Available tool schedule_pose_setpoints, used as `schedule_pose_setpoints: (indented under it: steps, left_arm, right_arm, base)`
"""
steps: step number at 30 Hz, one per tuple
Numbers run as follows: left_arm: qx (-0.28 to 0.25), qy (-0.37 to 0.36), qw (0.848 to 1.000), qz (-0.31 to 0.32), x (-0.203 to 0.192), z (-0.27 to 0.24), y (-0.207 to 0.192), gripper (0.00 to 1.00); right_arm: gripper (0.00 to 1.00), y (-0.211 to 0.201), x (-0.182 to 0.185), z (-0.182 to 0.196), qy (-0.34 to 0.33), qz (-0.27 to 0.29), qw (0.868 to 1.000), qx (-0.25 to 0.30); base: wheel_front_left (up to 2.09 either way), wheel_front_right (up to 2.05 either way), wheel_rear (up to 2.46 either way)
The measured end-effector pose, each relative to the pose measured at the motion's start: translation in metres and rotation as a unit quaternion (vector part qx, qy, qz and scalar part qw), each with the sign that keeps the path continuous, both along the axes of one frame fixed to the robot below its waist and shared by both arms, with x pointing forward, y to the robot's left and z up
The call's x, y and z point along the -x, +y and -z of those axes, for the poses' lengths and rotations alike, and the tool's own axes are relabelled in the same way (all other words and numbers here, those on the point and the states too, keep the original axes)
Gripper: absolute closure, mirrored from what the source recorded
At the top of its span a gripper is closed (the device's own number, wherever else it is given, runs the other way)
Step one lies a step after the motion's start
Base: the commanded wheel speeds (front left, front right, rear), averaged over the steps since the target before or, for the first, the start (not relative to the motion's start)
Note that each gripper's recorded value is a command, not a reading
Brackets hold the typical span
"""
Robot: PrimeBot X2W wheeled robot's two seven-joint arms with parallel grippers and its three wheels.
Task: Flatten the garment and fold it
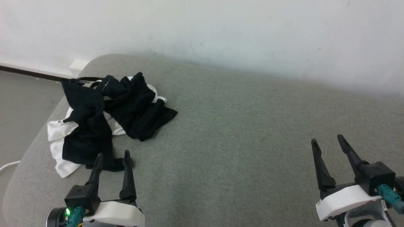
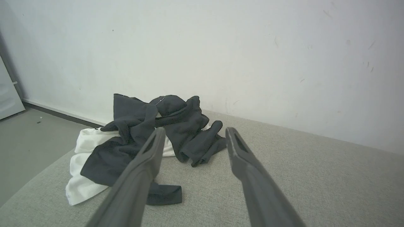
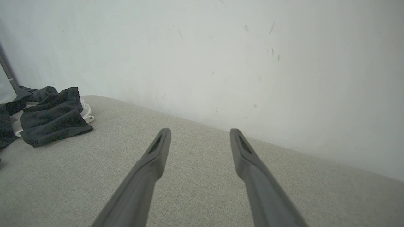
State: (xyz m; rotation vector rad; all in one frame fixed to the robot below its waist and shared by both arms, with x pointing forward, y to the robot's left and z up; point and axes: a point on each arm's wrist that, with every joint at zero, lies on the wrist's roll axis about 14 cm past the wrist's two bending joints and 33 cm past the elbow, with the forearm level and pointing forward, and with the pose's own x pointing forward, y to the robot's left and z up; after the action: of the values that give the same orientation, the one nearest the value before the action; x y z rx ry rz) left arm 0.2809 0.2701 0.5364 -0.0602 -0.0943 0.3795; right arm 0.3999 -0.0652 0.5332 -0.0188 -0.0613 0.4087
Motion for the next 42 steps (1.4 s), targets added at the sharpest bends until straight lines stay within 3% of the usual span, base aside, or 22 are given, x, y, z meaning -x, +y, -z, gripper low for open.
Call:
schedule_pose_setpoints:
  steps: [25,42]
  left_arm:
    - [0.024,-0.015,0.995,-0.098,0.06,0.002,0.033,0.0]
    - [0.036,-0.031,0.988,-0.147,0.091,-0.001,0.045,0.0]
  right_arm:
    - [0.0,0.066,0.001,-0.002,-0.004,-0.095,0.995,-0.009]
    - [0.0,0.091,0.005,-0.007,-0.012,-0.132,0.991,-0.015]
  base:
    - [0.0,0.0,0.0]
    - [0.0,0.0,0.0]
